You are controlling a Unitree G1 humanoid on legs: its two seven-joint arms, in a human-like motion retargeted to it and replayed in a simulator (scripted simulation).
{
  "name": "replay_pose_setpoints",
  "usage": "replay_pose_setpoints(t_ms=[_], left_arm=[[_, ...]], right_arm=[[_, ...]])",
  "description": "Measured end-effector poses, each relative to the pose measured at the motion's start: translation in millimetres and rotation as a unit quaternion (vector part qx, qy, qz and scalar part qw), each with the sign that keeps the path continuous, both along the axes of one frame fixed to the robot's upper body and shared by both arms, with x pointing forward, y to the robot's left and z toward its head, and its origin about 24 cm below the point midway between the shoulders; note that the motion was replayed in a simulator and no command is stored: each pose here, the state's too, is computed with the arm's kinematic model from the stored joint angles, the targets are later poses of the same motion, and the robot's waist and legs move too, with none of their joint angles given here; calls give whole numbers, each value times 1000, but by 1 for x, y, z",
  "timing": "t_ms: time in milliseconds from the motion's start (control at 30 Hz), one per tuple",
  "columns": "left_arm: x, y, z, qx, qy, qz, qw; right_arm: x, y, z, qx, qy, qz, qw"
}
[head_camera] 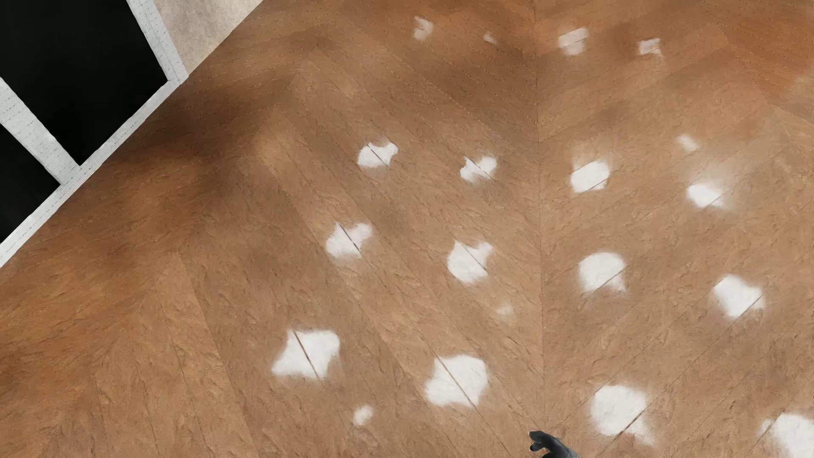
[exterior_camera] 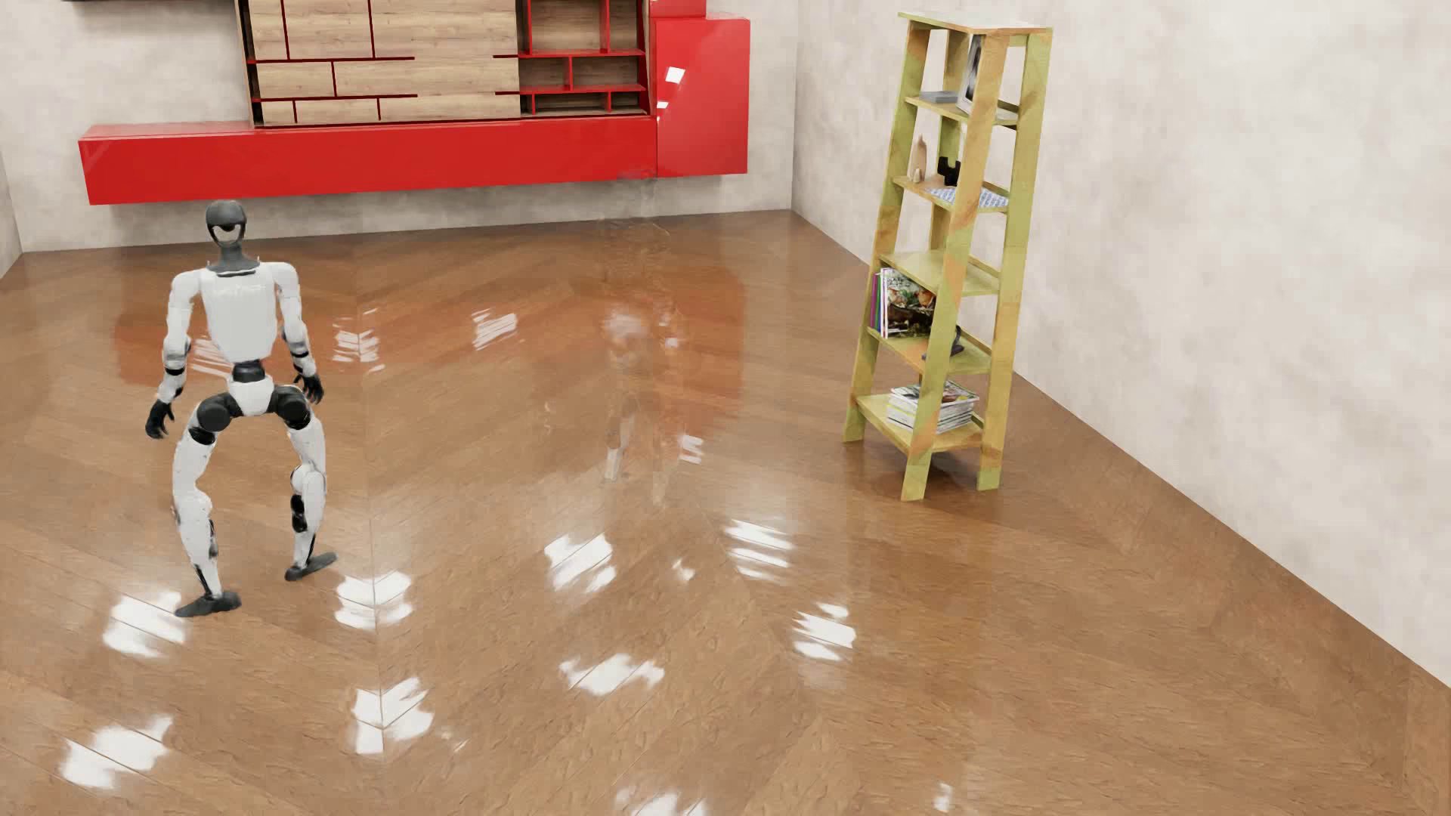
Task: Head to shelves
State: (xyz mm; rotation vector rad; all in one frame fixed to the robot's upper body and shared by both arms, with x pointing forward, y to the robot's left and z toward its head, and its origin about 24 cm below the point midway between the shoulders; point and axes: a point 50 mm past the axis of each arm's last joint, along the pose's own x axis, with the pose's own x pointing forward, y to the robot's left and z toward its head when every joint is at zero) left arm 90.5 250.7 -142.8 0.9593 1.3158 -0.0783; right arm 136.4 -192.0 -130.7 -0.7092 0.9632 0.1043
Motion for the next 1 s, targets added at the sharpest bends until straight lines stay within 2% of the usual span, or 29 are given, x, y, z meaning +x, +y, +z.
replay_pose_setpoints(t_ms=[67,133,267,367,500,567,667,700,733,800,867,900,1000], left_arm=[[-9,15,5,11,-19,20,1000],[-14,16,6,-1,-25,20,999],[0,-11,2,-38,-37,-1,999],[14,-31,10,-60,-90,-40,993],[11,-36,20,-73,-132,-37,988],[7,-32,17,-69,-87,-57,992],[5,-29,10,-42,-20,-107,993],[8,-33,9,-36,-28,-91,995],[9,-39,7,-47,-44,-57,996],[19,-52,8,-82,-85,-33,992],[40,-64,18,-103,-140,-60,983],[54,-68,24,-107,-163,-75,978],[104,-83,47,-101,-209,-154,961]], right_arm=[[7,21,-1,16,9,78,997],[13,25,2,36,7,91,995],[29,7,15,12,-53,17,998],[47,2,26,7,-81,23,996],[54,-2,21,-29,-58,30,997],[36,-9,9,-42,-15,16,999],[-11,-28,-10,-70,78,21,994],[-30,-38,-15,-85,103,4,991],[-50,-45,-19,-95,127,-28,987],[-75,-50,-23,-88,168,-51,981],[-81,-54,-22,-64,199,3,978],[-82,-56,-19,-61,189,2,980],[-93,-52,-12,-49,106,-123,986]])
